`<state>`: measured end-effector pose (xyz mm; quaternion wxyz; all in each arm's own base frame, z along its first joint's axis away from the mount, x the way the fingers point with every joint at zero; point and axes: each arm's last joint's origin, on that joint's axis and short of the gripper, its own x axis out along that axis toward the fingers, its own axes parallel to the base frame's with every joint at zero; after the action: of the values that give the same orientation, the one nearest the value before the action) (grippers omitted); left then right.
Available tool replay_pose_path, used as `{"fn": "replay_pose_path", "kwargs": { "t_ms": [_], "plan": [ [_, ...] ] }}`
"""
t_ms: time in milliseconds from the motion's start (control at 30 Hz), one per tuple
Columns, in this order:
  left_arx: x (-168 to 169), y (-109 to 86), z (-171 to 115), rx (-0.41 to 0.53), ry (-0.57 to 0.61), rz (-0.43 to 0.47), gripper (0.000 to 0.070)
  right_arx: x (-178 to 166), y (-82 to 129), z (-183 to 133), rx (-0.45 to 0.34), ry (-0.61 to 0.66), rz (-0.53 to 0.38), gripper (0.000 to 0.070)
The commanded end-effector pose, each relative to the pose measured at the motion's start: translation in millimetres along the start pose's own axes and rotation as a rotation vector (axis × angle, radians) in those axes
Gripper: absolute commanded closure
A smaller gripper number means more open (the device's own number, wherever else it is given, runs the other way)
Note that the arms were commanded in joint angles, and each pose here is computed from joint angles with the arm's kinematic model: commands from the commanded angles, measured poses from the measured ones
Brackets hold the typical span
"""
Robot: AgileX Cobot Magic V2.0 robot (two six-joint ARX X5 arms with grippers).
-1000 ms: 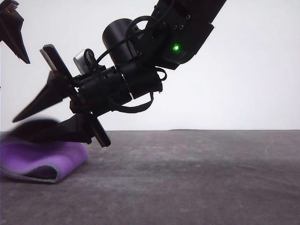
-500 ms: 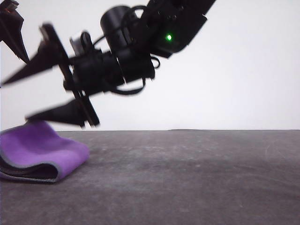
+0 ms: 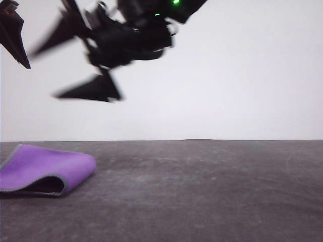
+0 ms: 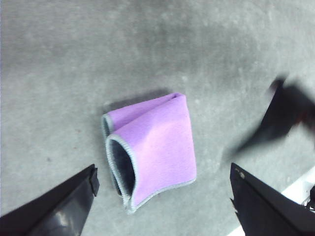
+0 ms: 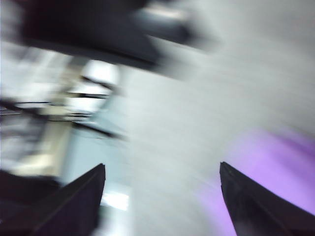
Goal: Fold clothes
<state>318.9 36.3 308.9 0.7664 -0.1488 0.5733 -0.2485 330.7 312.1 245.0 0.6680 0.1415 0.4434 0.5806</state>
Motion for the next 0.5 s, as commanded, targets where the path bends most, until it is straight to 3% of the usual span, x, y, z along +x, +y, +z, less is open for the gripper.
{"fn": "replay_pose_path", "kwargs": {
  "t_ms": [0, 133, 233, 467],
  "plan": [
    [-1.4, 2.9, 3.7, 0.006, -0.006, 0.001, 0.0184, -18.5, 2.2, 1.4, -0.136, 0.030, -0.109, 0.0235],
    [-1.9, 3.1, 3.9, 0.006, -0.014, -0.011, 0.0184, -66.1, 0.4, -7.3, -0.147, 0.130, -0.396, 0.0235],
    [-1.0, 2.1, 4.7, 0.016, -0.017, -0.012, 0.0184, -102.0, 2.9, -9.1, -0.129, 0.150, -0.558, 0.0235],
    [-3.3, 5.5, 5.0, 0.015, -0.032, -0.005, 0.0184, -180.9, 14.1, -5.7, -0.083, 0.022, -0.726, 0.0235]
  ]
}}
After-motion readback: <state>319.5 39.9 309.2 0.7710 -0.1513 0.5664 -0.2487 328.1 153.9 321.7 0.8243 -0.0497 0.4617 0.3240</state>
